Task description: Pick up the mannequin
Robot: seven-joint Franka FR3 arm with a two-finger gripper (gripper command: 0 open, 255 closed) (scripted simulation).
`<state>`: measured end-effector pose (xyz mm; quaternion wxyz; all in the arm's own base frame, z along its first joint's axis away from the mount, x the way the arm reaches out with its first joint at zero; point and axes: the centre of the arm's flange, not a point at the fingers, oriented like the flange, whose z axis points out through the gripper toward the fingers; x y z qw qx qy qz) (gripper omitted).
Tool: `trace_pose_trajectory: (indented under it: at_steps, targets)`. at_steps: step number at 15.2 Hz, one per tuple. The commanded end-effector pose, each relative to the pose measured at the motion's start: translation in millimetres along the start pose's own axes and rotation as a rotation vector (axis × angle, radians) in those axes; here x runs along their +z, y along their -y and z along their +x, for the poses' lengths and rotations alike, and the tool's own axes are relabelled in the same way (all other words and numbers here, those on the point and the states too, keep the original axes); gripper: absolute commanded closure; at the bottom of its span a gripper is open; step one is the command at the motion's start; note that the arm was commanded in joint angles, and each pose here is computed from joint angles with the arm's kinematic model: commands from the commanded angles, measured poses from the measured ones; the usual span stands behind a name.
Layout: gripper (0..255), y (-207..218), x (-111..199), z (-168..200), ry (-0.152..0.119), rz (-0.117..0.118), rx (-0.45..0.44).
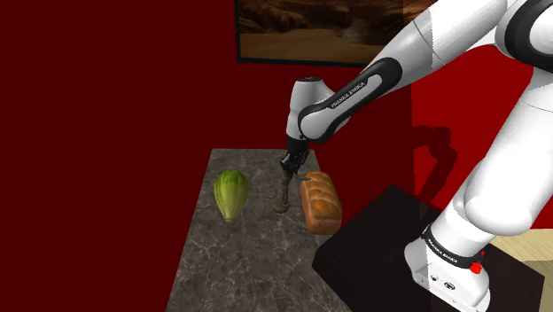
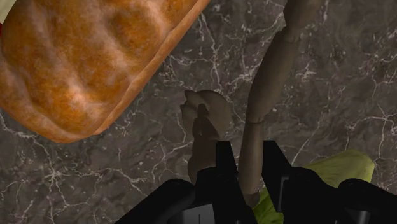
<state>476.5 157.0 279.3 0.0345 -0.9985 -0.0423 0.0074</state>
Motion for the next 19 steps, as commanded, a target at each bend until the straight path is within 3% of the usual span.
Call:
trace_pose_trajectory:
  at_steps: [1, 19]
  targets:
    - [255, 0, 0, 0, 0.001, 0.000, 0.000]
    - [255, 5, -79, -1, 0.001, 0.000, 0.000]
